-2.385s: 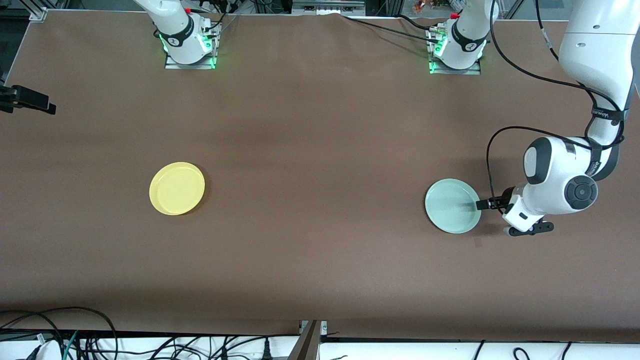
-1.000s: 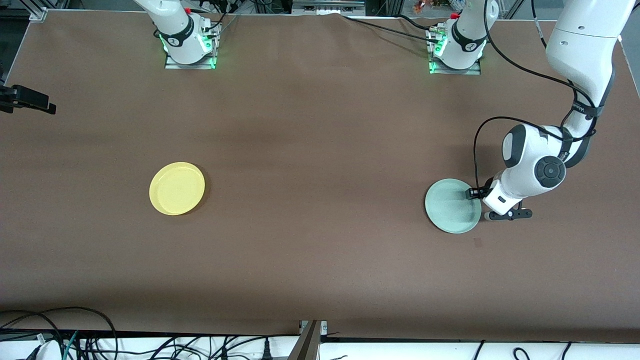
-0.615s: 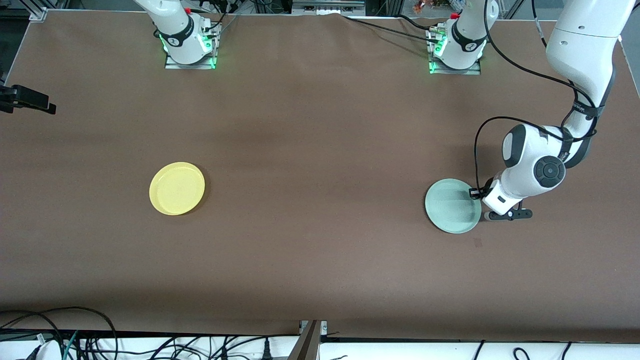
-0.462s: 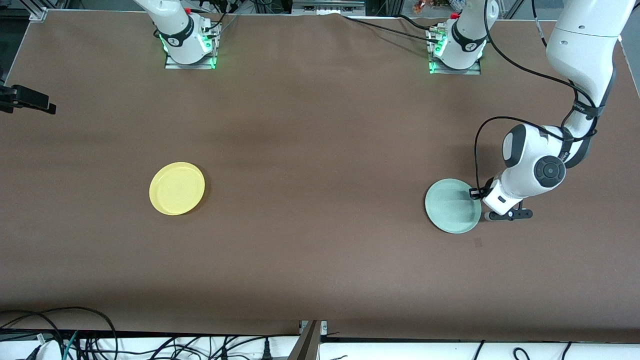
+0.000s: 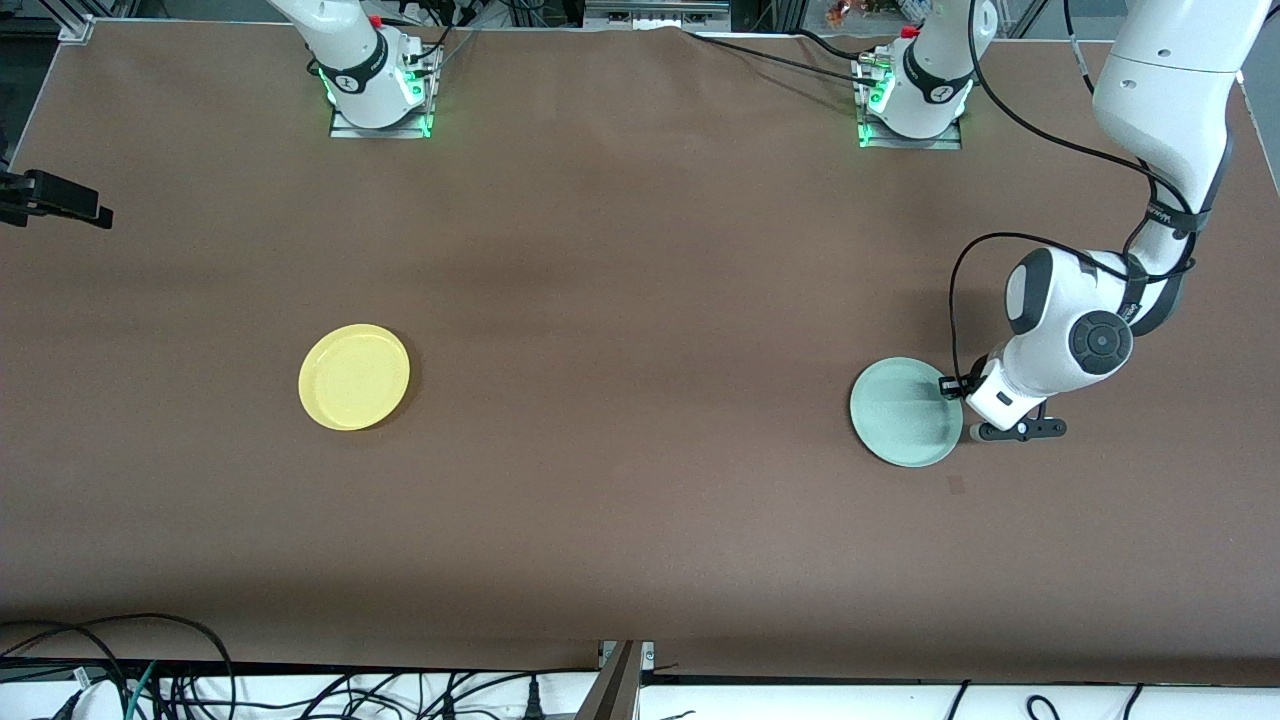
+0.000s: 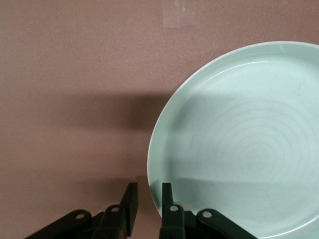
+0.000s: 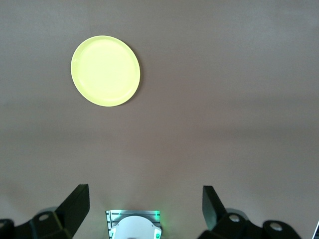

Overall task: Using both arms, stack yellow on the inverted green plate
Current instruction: 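Close the left gripper on the green plate's rim, then lift the green plate with the left gripper and tilt it over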

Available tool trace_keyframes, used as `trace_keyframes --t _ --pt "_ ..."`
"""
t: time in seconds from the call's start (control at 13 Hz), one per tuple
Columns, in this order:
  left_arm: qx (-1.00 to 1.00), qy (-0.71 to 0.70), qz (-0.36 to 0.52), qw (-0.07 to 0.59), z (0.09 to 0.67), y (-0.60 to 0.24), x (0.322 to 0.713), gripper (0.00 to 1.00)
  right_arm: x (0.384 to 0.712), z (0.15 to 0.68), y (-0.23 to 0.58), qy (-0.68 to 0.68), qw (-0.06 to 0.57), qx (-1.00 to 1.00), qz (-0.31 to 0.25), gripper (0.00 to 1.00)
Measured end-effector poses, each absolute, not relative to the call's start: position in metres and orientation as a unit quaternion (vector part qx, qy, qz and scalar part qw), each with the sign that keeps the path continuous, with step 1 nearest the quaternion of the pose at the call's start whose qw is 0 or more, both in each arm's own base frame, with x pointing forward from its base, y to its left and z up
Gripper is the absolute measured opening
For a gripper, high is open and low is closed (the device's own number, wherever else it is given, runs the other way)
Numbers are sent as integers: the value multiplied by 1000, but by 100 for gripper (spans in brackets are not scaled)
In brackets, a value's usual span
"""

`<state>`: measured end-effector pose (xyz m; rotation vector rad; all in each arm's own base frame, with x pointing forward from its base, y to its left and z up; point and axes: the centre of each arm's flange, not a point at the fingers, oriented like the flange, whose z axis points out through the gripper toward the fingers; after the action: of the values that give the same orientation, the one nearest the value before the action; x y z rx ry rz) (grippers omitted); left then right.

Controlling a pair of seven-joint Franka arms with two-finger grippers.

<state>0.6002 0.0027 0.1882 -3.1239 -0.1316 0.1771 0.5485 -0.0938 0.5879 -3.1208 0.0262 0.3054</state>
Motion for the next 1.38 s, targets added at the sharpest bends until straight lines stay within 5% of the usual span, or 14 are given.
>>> trace_keyframes --t 0.23,0.38,0.85,1.38 --pt "-998 -42 57 5 188 3 600 22 549 588 -94 8 3 -995 97 100" --pt "-998 -38 55 5 190 3 601 3 549 588 -93 8 3 -995 97 100" --pt "-999 -17 43 4 201 4 610 3 549 588 -93 7 3 -995 97 100" --pt "-993 94 33 66 301 -39 669 3 549 588 -92 7 3 -995 97 100"
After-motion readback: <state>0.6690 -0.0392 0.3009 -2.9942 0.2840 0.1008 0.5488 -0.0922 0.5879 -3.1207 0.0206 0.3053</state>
